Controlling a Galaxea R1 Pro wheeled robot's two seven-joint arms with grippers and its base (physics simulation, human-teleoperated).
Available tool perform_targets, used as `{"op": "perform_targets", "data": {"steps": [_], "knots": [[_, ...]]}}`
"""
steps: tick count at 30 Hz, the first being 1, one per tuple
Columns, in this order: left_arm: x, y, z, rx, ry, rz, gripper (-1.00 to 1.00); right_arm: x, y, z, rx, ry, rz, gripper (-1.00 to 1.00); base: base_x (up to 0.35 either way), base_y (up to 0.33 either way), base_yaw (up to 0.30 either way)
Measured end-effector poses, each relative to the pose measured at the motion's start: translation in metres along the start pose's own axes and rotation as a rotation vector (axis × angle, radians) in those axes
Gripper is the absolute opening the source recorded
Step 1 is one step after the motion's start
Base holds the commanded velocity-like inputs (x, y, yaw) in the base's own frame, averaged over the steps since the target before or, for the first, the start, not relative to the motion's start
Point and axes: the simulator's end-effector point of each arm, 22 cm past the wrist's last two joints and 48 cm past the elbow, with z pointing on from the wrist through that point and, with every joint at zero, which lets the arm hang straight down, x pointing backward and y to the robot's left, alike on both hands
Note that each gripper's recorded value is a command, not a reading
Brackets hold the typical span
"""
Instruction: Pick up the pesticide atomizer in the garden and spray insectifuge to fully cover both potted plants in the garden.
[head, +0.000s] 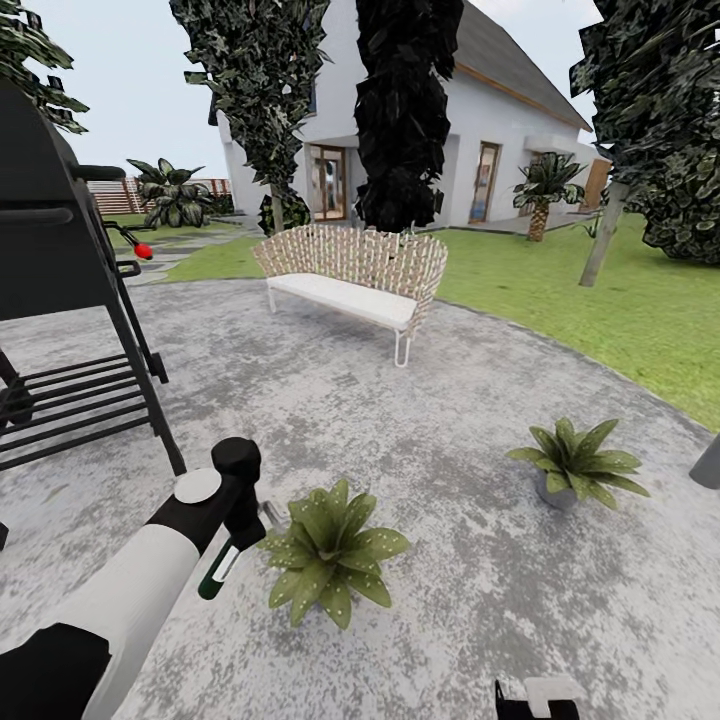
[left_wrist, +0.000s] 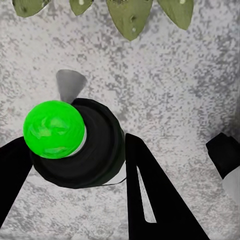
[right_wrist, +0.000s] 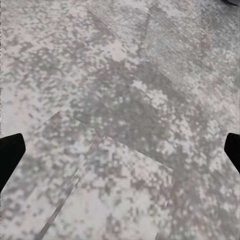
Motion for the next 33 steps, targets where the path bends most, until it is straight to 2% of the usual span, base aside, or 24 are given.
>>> {"op": "perform_targets", "data": {"steps": [9,21,27,33], "knots": [[0.001,0.000,0.001,-0.001,0.002,0.001,-1.00,0.000,0.001,0.000,-0.002,-0.001,0.000,1.00,0.159,-0.215,0.030],[0.003,0.002,0.002,-0.004,0.009,-0.001,-1.00,0.000,0.002,0.000,-0.003,-0.001,0.000,1.00,0.004,-0.267,0.269],[0.007,0.007,0.003,-0.015,0.013,-0.010,-1.00,0.000,0.002,0.000,-0.003,0.000,0.000,1.00,0.025,-0.054,0.154],[0.010,0.007,0.005,-0.012,0.021,-0.012,-1.00,0.000,0.001,0.000,-0.003,-0.001,0.000,1.00,0.269,-0.001,0.005]]}}
